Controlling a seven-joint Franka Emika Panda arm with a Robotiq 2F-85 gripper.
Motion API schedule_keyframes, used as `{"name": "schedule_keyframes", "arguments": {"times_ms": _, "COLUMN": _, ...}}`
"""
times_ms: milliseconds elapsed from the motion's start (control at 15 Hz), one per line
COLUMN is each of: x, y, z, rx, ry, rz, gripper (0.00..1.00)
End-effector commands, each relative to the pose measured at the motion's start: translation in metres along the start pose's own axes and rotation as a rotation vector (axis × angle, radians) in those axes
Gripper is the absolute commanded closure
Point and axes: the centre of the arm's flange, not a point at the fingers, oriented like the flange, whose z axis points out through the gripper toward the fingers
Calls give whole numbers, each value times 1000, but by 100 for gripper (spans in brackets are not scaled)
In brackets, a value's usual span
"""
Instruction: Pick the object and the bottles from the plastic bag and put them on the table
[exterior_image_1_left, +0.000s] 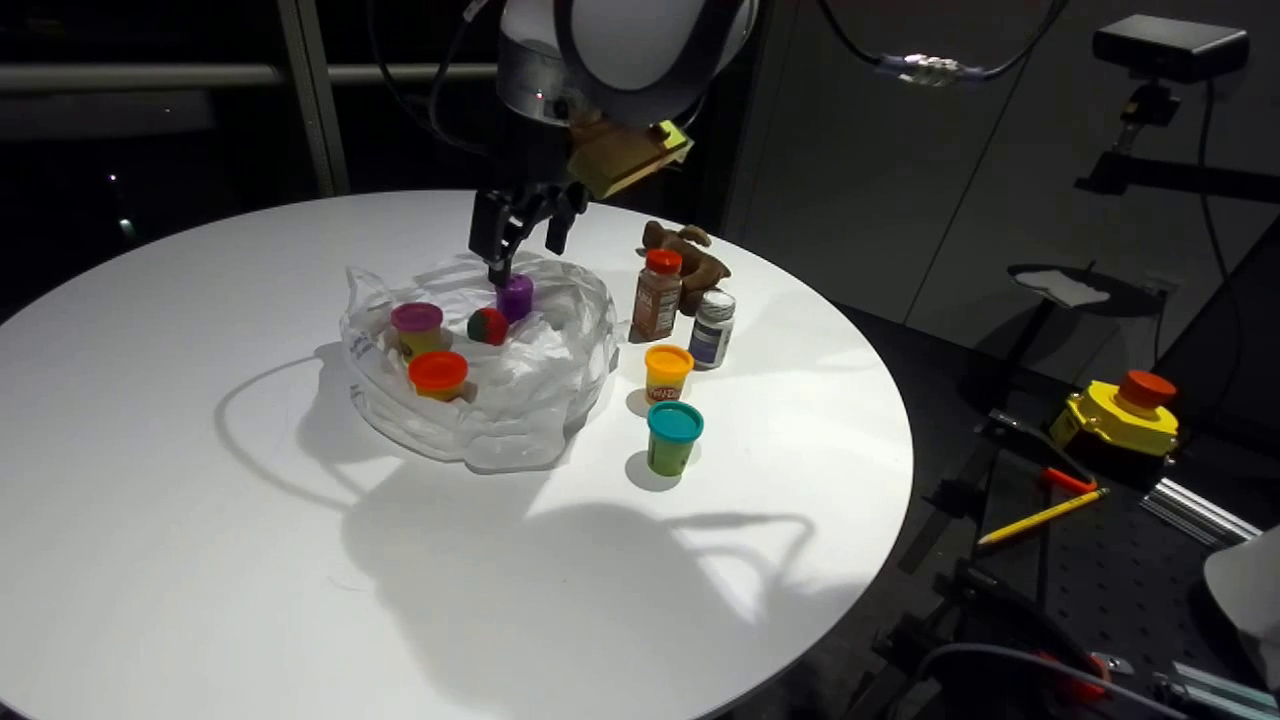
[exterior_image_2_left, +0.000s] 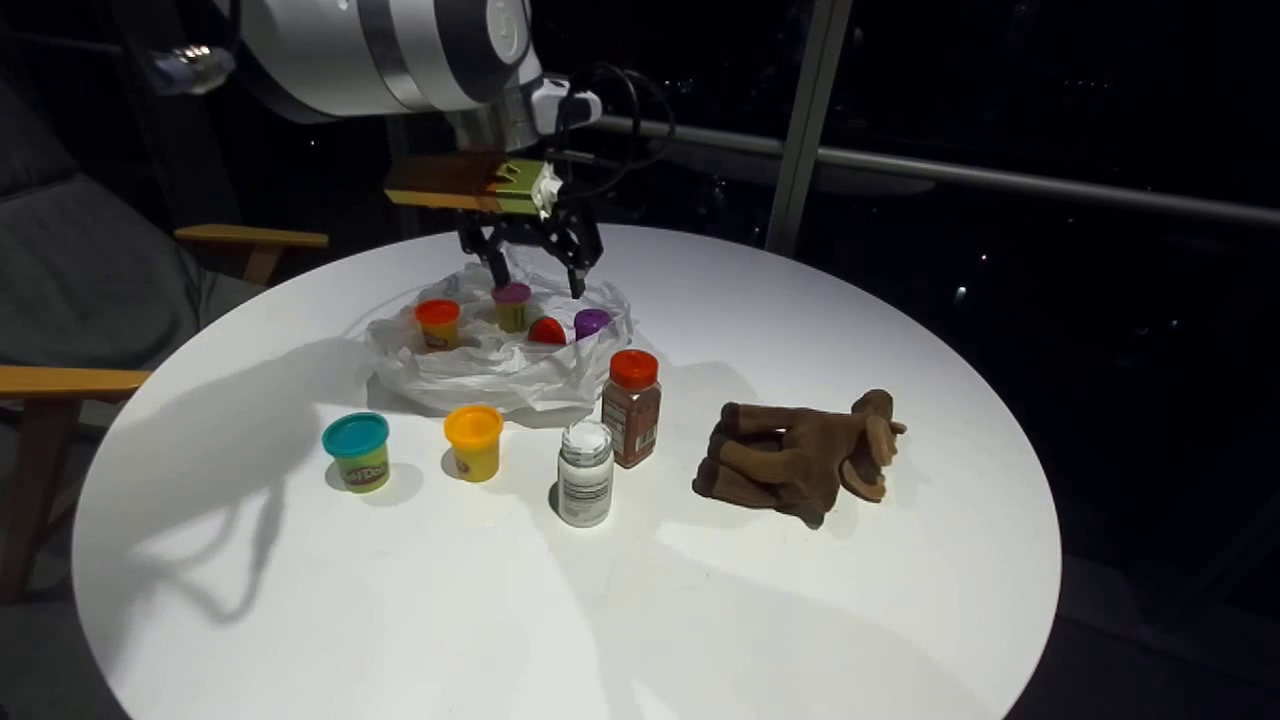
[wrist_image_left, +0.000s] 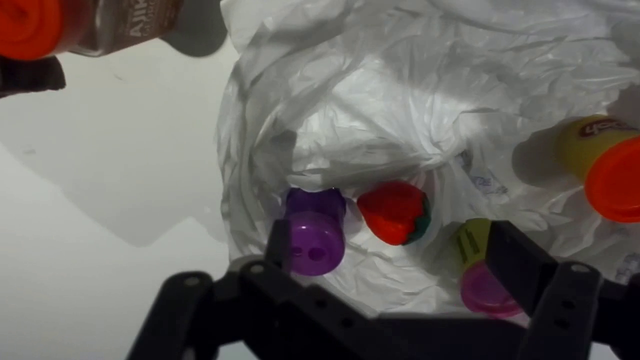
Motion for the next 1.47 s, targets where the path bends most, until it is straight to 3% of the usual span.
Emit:
{"name": "schedule_keyframes", "arguments": {"times_ms": 0, "x": 45, "y": 11, "z": 30, "rx": 19, "ry": -62, "rz": 112, "gripper": 0}}
{"name": "schedule_keyframes", "arguments": {"times_ms": 667, "x": 79, "y": 34, "z": 81, "rx": 15, "ry": -125, "rz": 282, "gripper": 0}}
{"name": "schedule_keyframes", "arguments": {"times_ms": 800, "x": 83, "y": 37, "z": 85, "rx": 4, "ry": -118, "rz": 303, "gripper": 28}}
{"name": "schedule_keyframes", "arguments": {"times_ms": 1200, "x": 83, "y": 29, "z": 79, "rx": -20, "ry": -88, "rz": 322, "gripper": 73}}
{"name": "schedule_keyframes", "arguments": {"times_ms": 1400, "x": 77, "y": 24, "z": 76, "rx": -36, "ry": -84, "rz": 330, "gripper": 77}}
